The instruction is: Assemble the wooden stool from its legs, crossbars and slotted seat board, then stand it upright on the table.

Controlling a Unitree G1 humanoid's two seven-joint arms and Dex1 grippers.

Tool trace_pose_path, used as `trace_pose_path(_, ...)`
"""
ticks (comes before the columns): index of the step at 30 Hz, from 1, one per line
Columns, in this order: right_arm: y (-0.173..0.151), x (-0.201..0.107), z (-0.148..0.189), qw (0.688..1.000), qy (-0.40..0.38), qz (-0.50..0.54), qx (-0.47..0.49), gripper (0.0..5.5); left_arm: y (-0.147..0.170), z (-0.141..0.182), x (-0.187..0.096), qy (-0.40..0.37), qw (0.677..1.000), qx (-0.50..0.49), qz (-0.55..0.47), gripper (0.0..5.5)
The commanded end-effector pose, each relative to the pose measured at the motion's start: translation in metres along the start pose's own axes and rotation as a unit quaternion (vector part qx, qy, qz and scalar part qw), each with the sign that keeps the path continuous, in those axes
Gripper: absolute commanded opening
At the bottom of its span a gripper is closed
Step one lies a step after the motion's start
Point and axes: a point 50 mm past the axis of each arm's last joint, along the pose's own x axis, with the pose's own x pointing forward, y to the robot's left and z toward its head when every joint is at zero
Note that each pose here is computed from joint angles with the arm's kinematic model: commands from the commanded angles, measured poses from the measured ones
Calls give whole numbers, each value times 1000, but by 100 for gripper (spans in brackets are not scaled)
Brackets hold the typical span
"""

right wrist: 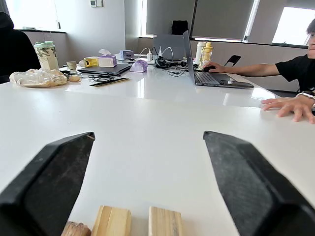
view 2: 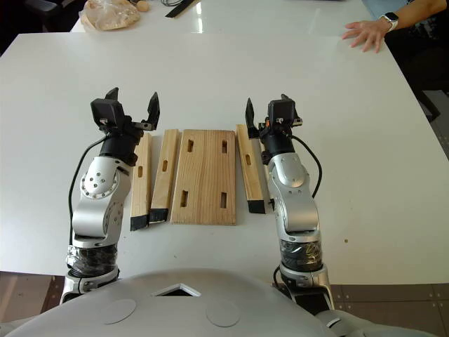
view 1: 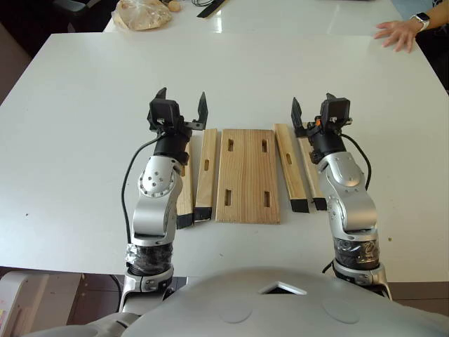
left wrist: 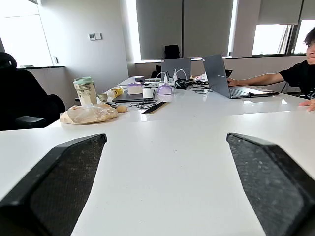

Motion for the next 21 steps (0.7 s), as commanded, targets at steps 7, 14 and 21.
trace_pose_path(7,-5,3,-4,1000,-2,-10,-11,408,-1,-11,-8,13,999,18,42,453)
trace_pose_path(14,-5,9,-9,1000,4,6,-15,408,6,-33,-8,29,998,35,46,453)
trace_pose_path(21,-6,13,-10,1000,1,5,-20,406,9,-29,1,12,999,30,44,392)
